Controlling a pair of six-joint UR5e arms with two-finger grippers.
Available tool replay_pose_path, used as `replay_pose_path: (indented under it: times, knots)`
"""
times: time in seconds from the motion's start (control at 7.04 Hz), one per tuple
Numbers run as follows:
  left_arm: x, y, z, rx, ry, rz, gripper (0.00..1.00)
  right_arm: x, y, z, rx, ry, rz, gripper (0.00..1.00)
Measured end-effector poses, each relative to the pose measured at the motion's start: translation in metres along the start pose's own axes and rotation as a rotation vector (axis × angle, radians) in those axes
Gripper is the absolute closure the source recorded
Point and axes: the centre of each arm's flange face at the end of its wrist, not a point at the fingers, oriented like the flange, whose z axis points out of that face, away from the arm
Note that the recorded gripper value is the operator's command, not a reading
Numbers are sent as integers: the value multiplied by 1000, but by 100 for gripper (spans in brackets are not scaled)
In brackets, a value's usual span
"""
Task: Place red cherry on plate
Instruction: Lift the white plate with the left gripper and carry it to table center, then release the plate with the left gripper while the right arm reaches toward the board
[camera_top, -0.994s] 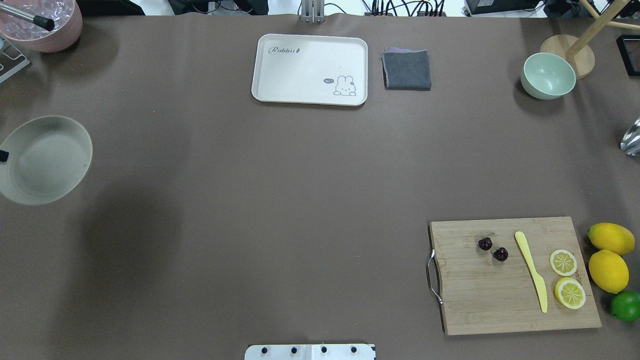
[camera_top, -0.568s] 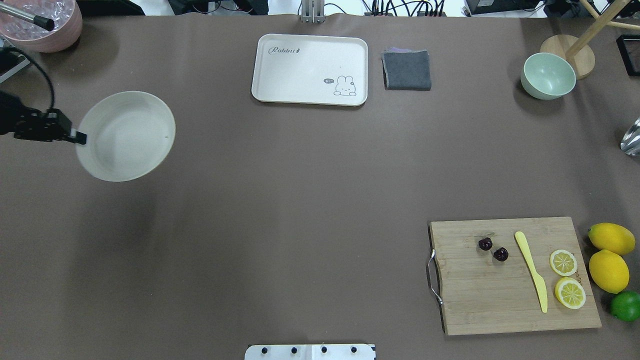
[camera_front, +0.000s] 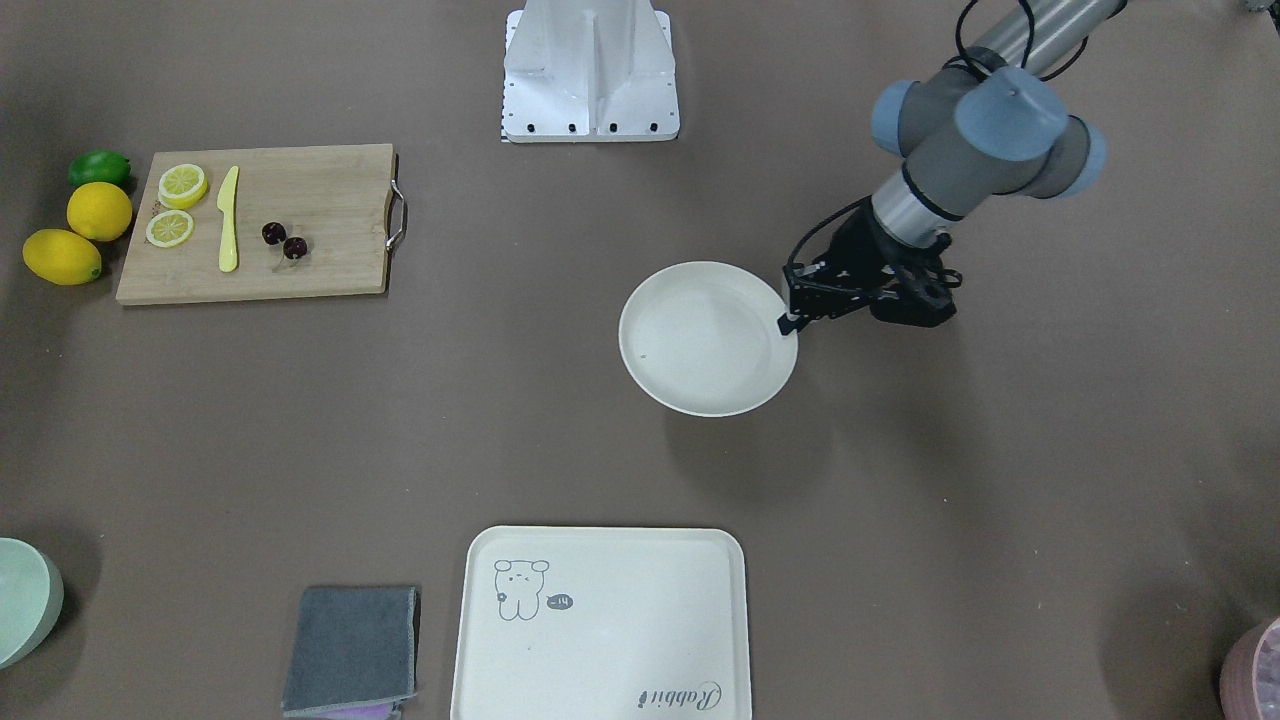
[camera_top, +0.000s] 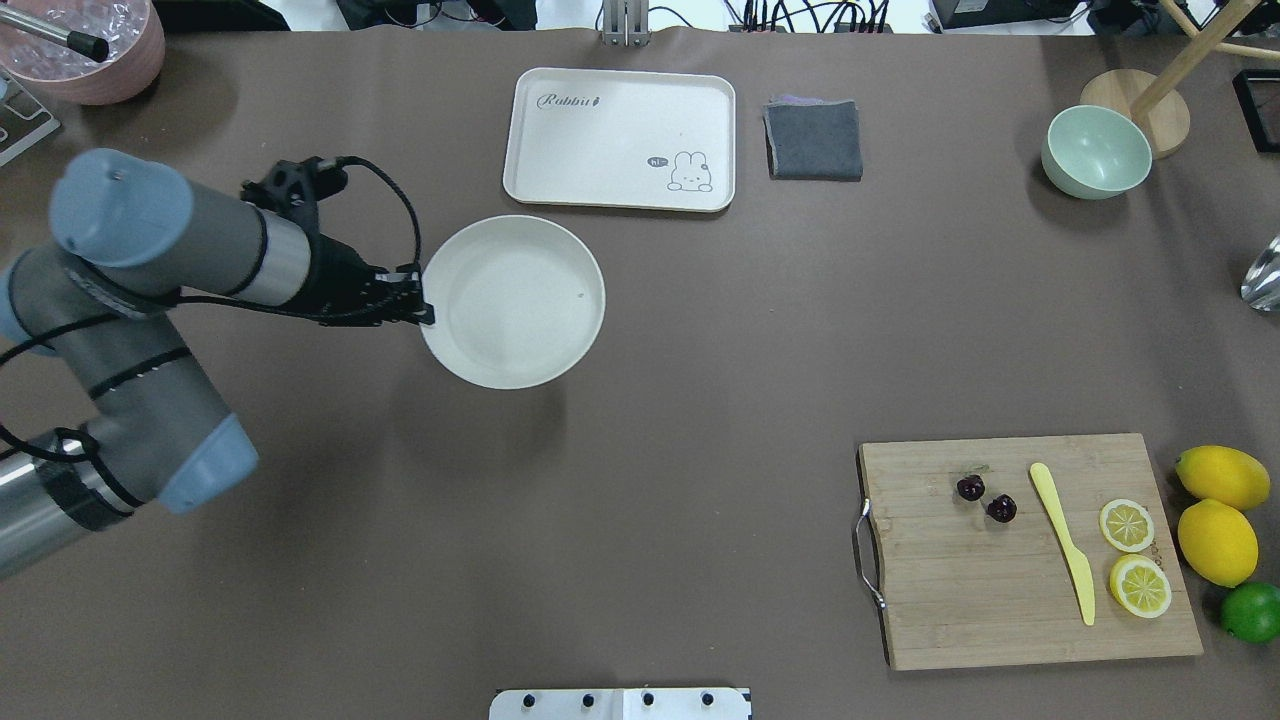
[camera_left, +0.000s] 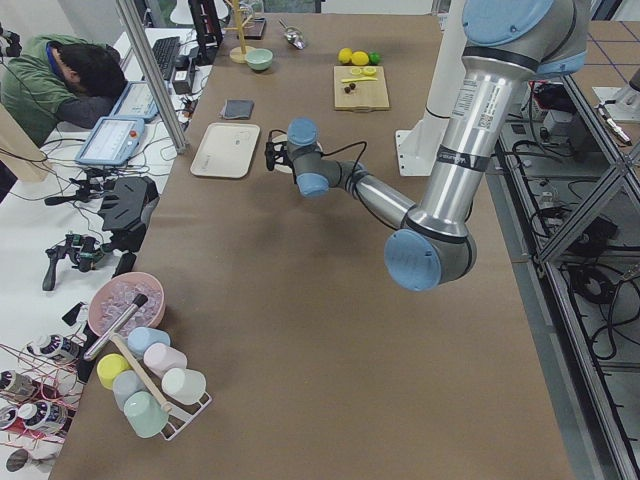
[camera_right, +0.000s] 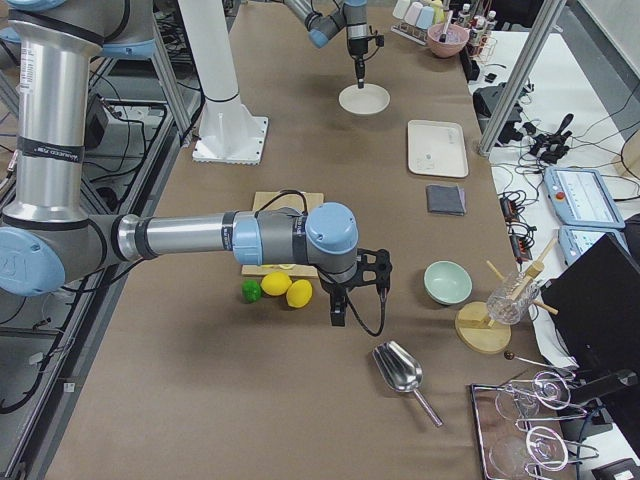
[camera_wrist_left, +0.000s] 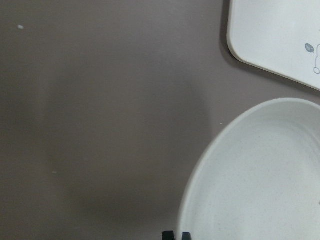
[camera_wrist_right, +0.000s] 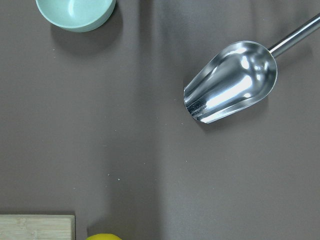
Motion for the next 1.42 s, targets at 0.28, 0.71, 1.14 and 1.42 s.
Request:
replay_pose_path:
  times: [0.28, 0.71, 1.14, 1.42]
  knots:
    - [46, 73, 54, 23, -20, -3, 100, -15, -6, -6, 13, -6, -20, 0]
    - [52, 119, 86, 30, -60, 12, 100, -110, -25, -18, 31, -40, -9, 0]
    - [51, 117, 87, 34, -86, 7, 2, -218, -40, -9, 9, -81, 4, 0]
    - [52, 96, 72, 63, -74, 3, 2, -286, -42, 15, -11, -66, -28, 0]
